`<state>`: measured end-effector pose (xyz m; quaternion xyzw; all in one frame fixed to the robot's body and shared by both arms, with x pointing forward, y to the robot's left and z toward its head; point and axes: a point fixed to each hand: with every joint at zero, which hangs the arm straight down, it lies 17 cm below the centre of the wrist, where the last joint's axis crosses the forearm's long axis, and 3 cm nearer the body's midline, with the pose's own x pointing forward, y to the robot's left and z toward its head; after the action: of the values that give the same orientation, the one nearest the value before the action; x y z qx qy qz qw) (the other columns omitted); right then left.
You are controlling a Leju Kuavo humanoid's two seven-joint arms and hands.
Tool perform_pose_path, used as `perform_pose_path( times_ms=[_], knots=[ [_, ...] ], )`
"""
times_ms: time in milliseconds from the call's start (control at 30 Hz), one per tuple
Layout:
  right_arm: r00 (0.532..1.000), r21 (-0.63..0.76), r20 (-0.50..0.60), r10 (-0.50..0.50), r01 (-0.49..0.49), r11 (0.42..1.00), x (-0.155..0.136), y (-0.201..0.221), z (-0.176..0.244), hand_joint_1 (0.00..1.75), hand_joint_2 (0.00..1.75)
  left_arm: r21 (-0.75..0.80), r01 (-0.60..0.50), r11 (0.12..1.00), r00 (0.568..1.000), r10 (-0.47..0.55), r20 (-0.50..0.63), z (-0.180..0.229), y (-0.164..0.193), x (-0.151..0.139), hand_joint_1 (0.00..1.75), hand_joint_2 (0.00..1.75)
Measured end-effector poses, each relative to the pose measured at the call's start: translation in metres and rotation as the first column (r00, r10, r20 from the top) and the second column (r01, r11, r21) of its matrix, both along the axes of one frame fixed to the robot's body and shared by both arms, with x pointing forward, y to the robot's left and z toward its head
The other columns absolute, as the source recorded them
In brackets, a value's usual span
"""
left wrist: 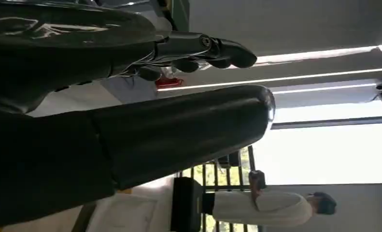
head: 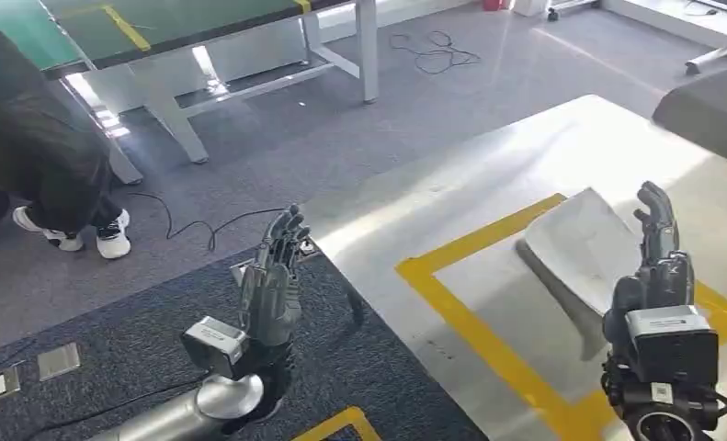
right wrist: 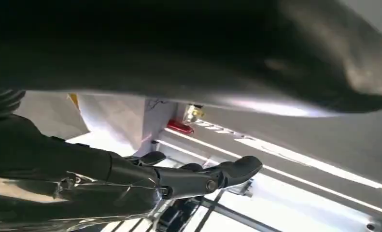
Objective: Take the parts from the cabinet and place them on the table.
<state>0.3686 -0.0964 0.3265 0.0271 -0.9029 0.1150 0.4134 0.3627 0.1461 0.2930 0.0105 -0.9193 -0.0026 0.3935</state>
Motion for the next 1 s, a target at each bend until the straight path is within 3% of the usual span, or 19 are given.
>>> perform_pose_path(
  times_ms=[1000],
  knots=[
    [0.999,0.004,0.004,0.035,-0.035,0.999,-0.012,0.003,-0.001,0.00,0.00,-0.006,-0.005,1.000,1.000,0.005,-0.005,-0.001,-0.001,-0.002,0.00,0.00]
  ],
)
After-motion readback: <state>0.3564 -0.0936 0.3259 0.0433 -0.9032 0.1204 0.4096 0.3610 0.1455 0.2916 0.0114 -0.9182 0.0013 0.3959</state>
